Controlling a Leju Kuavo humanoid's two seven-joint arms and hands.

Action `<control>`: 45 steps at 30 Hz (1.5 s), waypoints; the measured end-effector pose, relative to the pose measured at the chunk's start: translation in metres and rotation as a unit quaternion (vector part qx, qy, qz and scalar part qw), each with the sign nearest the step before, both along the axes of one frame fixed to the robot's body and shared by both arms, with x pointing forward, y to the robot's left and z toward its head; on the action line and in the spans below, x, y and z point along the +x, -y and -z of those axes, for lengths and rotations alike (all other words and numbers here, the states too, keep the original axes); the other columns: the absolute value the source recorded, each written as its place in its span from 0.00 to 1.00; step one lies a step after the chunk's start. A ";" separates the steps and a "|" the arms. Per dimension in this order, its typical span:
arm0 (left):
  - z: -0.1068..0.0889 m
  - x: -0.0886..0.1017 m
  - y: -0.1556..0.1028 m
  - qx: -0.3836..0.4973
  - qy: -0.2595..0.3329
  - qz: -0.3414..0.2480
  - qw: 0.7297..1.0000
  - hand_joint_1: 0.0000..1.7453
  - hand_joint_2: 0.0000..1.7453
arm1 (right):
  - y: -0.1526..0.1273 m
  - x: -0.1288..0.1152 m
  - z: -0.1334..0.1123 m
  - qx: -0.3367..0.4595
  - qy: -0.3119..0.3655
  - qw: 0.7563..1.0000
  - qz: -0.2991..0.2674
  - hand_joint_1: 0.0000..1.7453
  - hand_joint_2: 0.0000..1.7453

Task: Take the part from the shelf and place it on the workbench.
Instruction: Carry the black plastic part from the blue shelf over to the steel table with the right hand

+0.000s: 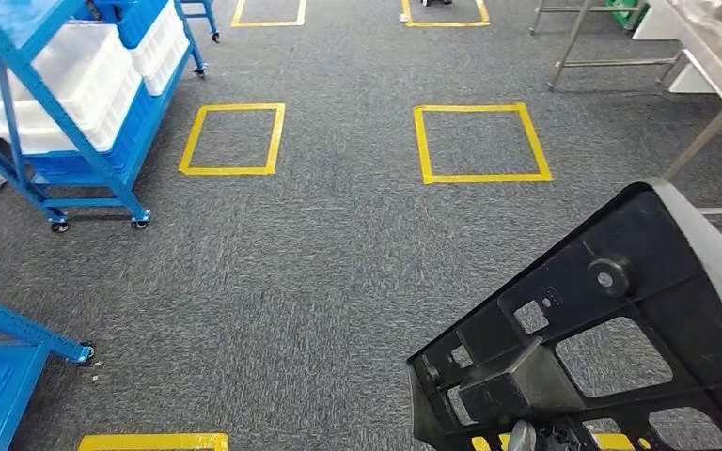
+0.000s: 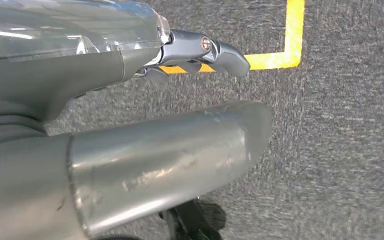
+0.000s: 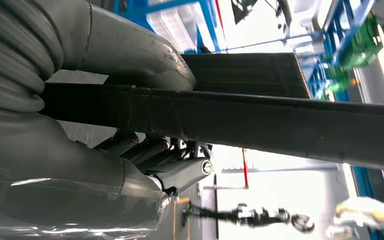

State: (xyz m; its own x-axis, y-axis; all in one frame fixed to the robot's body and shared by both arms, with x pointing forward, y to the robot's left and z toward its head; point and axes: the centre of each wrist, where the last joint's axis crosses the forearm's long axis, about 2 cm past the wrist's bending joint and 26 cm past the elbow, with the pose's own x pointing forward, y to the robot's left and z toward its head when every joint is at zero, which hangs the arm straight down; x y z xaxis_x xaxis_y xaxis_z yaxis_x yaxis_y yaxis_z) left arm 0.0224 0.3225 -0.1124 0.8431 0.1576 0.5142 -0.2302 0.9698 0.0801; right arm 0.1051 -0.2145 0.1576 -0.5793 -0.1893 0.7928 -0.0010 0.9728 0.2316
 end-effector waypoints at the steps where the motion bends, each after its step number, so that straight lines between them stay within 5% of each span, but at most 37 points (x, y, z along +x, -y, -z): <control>1: 0.000 -0.002 0.000 0.000 -0.002 0.000 1.000 0.00 0.00 | 0.000 0.000 0.000 0.000 0.000 1.000 0.000 1.00 1.00; 45: 0.001 -0.003 0.014 -0.010 0.015 0.015 1.000 0.00 0.00 | 0.001 -0.004 0.001 -0.009 -0.004 1.000 -0.001 1.00 1.00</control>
